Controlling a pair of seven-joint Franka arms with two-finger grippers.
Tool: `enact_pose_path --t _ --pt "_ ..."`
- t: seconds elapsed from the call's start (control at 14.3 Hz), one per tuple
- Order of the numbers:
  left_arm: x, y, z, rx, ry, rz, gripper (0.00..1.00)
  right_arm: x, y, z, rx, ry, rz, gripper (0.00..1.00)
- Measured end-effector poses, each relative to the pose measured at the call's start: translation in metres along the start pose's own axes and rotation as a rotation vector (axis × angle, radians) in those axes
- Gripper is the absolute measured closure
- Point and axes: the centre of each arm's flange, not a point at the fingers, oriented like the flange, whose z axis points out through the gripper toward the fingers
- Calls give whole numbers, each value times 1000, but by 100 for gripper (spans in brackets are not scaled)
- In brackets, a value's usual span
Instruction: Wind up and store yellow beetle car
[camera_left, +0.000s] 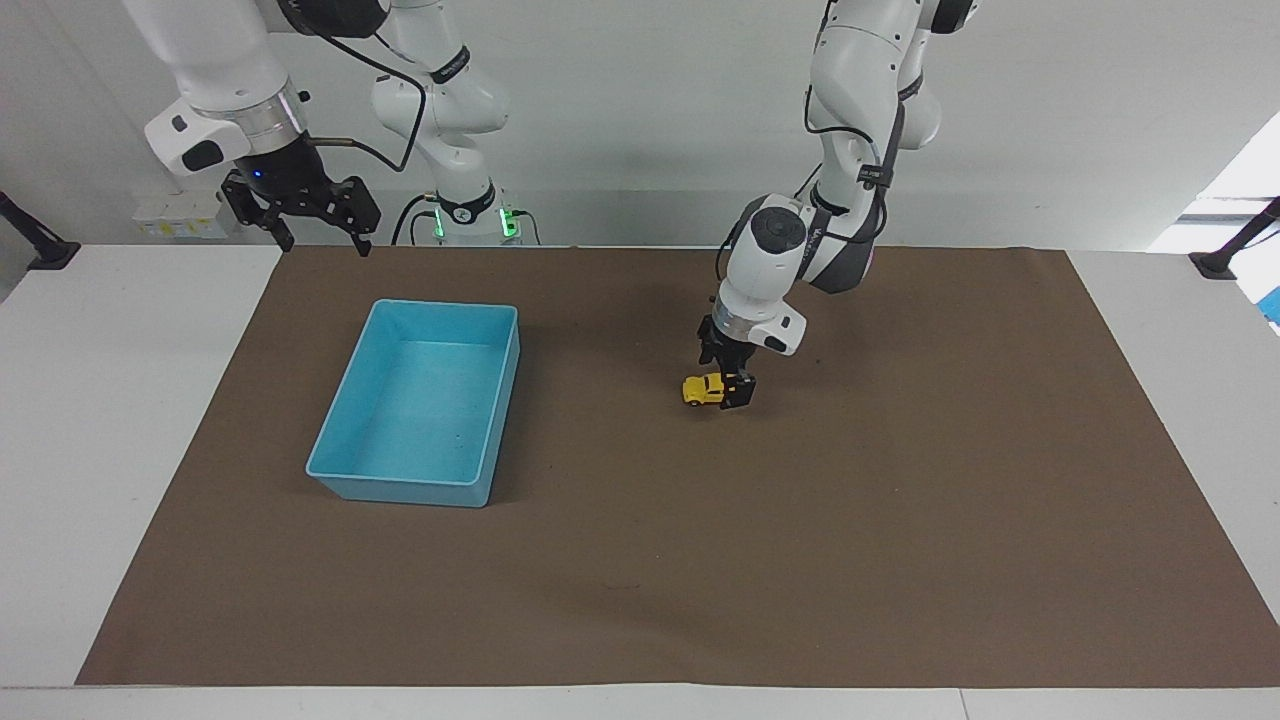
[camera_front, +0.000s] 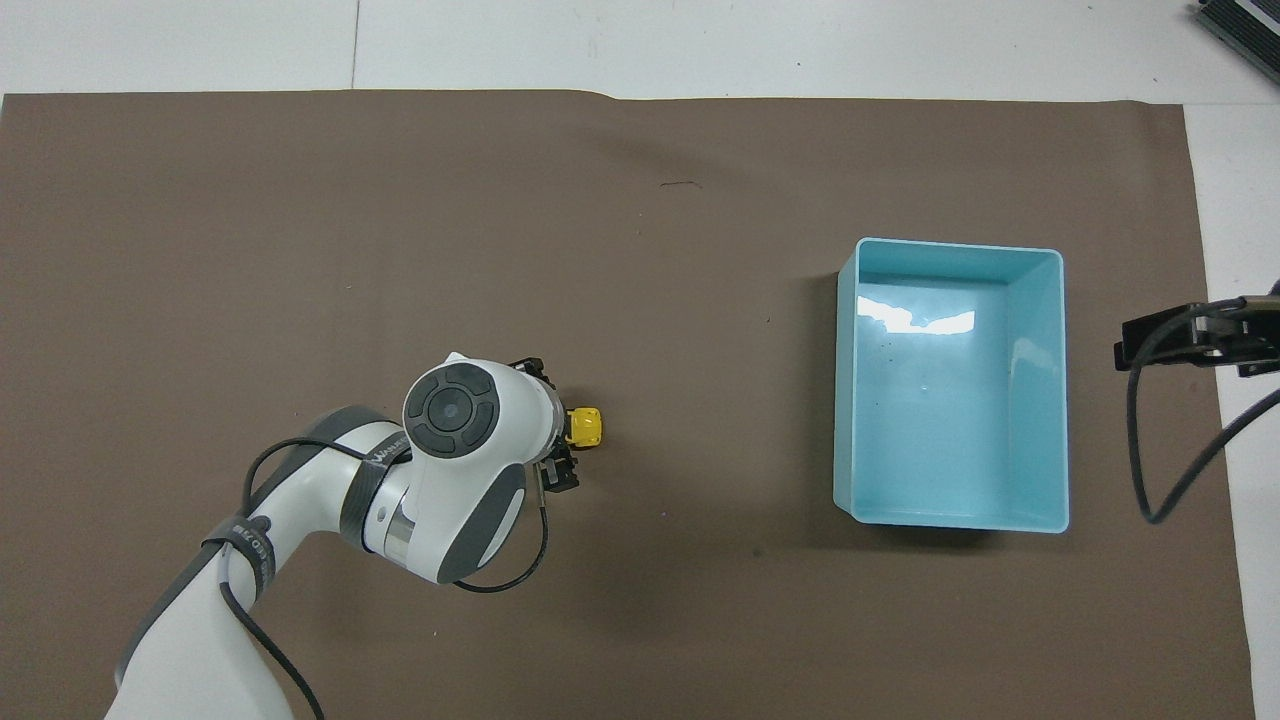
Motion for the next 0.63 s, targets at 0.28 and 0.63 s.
enact_pose_path --t 0.28,0.63 --pt "0 -1 -1 -3 4 47 54 0 0 0 0 0 0 0" --pt "4 2 -1 0 10 44 54 0 0 0 0 0 0 0"
